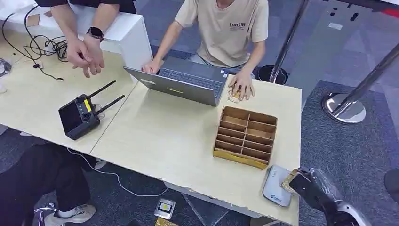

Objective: Pass the card to the sensor for recognition and then transmit it.

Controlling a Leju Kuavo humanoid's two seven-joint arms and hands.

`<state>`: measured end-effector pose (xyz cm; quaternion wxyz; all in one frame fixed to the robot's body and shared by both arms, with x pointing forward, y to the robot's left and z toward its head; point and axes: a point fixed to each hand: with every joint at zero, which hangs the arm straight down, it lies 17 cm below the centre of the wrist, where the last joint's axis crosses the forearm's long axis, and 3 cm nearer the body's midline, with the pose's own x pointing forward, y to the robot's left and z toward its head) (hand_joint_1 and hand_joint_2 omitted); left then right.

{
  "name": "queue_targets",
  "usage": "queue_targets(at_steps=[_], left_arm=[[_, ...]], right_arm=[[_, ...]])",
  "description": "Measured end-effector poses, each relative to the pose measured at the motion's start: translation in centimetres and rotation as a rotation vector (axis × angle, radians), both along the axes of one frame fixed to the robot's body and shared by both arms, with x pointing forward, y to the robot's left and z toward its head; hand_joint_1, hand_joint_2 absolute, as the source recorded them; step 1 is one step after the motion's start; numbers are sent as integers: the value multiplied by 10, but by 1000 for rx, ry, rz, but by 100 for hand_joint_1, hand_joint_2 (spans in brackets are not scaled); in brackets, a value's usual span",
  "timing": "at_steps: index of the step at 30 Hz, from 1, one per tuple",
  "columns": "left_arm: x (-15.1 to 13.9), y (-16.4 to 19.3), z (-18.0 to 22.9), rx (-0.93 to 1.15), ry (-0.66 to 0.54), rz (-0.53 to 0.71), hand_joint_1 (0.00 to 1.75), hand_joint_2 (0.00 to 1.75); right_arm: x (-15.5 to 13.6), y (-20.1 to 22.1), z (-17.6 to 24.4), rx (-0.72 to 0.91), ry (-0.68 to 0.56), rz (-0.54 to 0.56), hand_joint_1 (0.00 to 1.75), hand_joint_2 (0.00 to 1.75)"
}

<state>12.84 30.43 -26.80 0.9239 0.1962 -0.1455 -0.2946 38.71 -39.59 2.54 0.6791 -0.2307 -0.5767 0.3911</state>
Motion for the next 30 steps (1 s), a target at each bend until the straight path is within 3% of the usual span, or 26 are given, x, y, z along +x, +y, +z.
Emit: queue_targets(at_steps=[6,7,30], left_arm=[[0,-2,0,1,-2,4,0,175],[0,-2,0,1,-1,4,0,0],[-4,-6,-1,6,24,15,0,0]], right_arm=[[1,-2,-26,50,38,-42,175,175],[1,-2,-29,59,39,-47,175,175],[26,-14,-51,-47,-10,-182,175,175]])
